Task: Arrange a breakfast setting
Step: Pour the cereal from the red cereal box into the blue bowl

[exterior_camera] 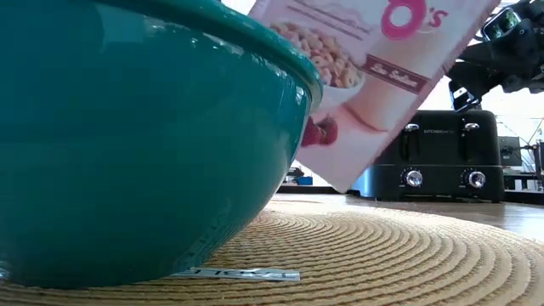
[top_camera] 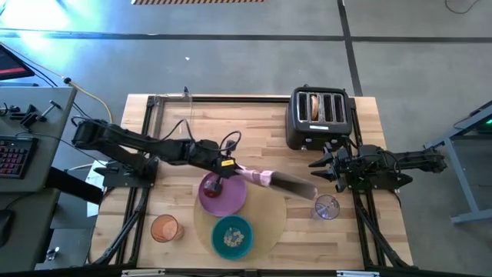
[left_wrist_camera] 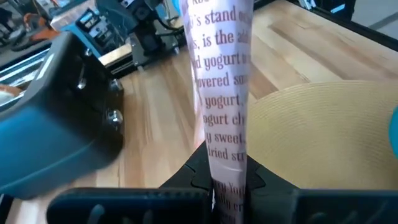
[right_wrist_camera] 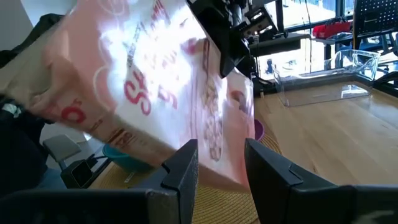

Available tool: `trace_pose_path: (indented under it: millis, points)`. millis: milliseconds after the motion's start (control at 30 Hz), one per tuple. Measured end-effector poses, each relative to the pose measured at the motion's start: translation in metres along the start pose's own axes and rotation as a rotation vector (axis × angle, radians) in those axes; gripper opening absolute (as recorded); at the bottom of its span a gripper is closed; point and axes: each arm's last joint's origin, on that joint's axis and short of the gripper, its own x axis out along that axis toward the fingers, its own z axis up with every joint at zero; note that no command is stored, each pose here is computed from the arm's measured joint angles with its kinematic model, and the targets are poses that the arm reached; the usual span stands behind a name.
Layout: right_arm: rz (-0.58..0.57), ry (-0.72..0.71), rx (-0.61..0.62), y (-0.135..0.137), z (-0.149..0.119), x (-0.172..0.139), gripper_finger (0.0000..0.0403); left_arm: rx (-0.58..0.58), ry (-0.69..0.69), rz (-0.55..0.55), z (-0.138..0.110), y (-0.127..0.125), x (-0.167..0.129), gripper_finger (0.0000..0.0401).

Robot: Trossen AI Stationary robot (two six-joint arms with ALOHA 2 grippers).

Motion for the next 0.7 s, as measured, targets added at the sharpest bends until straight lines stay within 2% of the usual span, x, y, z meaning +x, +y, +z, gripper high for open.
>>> trace_pose_path:
  millis: [300, 433, 700]
  points:
    - [0.000, 0.002, 0.000, 0.000, 0.000, 0.000, 0.0114, -0.018, -0.007, -0.017, -0.010, -0.001, 0.020, 0.0010]
    - [0.000, 0.002, 0.000, 0.000, 0.000, 0.000, 0.0115, -0.061, 0.017, -0.018, -0.013, 0.001, 0.020, 0.0010]
    - [0.000, 0.002, 0.000, 0.000, 0.000, 0.000, 0.0114, -0.071, 0.099, -0.035, -0.021, 0.000, 0.020, 0.0010]
